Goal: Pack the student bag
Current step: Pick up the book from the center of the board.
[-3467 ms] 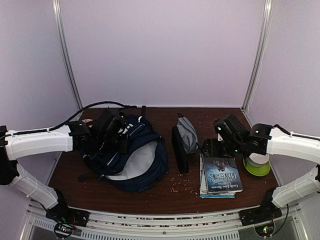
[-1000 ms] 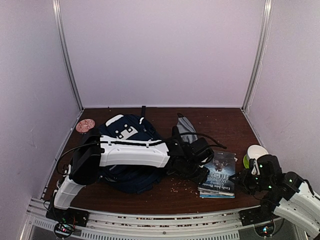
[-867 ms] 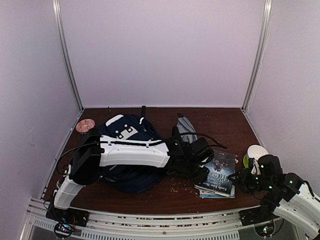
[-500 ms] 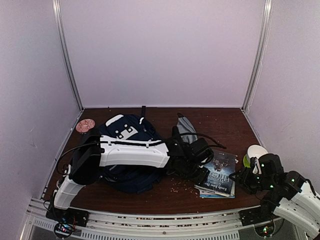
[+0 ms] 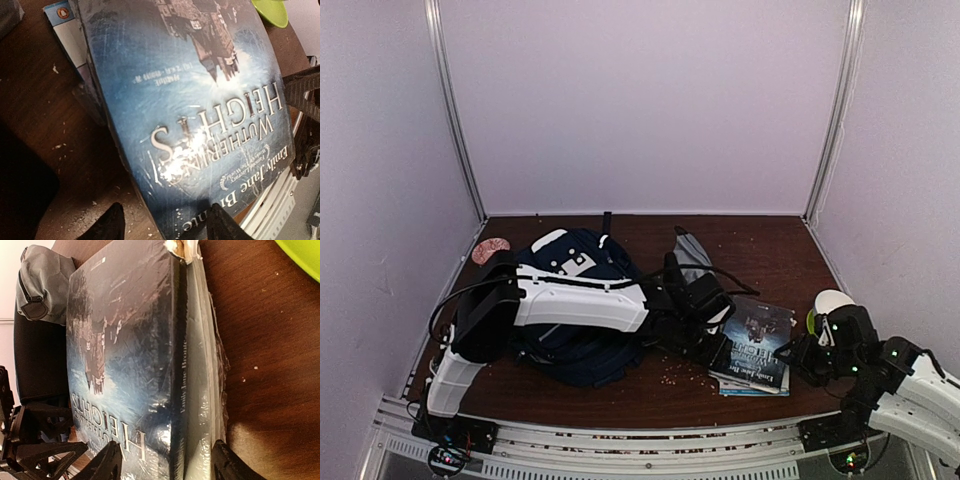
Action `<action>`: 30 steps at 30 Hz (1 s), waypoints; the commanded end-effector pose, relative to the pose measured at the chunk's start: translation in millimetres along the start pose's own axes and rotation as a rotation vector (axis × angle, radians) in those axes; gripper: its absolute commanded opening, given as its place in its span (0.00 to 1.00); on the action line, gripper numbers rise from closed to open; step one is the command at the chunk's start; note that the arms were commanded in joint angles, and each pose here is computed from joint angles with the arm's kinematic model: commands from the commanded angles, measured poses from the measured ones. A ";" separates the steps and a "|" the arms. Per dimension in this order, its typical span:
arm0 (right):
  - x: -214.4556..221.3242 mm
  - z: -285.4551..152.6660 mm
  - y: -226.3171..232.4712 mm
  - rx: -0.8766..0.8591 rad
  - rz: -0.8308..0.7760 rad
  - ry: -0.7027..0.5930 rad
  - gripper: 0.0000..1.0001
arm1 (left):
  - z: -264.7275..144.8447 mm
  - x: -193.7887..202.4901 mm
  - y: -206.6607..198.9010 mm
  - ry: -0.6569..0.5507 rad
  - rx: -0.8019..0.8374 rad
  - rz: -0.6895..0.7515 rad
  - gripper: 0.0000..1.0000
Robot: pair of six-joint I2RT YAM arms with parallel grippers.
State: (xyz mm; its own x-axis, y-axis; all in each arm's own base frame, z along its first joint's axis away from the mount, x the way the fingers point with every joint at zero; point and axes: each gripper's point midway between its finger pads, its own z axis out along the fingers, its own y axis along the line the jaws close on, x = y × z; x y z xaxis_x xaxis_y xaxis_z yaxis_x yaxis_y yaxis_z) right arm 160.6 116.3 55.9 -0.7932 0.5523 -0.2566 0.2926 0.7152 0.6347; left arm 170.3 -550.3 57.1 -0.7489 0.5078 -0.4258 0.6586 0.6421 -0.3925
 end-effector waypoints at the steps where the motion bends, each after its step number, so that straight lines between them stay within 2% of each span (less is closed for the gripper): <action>1: -2.0 5.3 10.9 -0.037 -0.025 0.003 0.61 | -9.6 -8.5 -25.6 -0.012 0.154 -0.025 0.95; 4: 0.4 7.1 11.0 -0.031 -0.028 0.021 0.61 | -8.5 -7.1 -27.2 -0.007 0.175 -0.030 0.91; 8: 0.1 5.7 10.9 -0.022 -0.029 0.022 0.62 | -4.8 -3.8 -25.2 -0.003 0.188 -0.042 0.79; 15: -30.6 -38.2 14.0 0.029 -0.076 -0.146 0.64 | -3.5 -1.1 -15.7 -0.011 0.158 -0.059 0.63; 20: -13.5 -28.3 21.0 -0.008 -0.072 -0.041 0.65 | -3.8 -2.8 -14.0 -0.018 0.147 -0.065 0.59; 30: 0.1 -3.7 11.8 -0.009 -0.048 0.021 0.66 | -6.7 -1.9 -9.3 -0.022 0.127 -0.065 0.59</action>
State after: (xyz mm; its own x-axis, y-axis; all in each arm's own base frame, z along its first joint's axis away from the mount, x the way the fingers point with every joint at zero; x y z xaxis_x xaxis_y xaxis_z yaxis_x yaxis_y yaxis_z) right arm 161.9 113.4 74.1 -0.7999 0.5196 -0.3004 0.2595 0.7508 0.6074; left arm 161.6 -557.0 57.5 -0.7904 0.4709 -0.3919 0.6124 0.5901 -0.5260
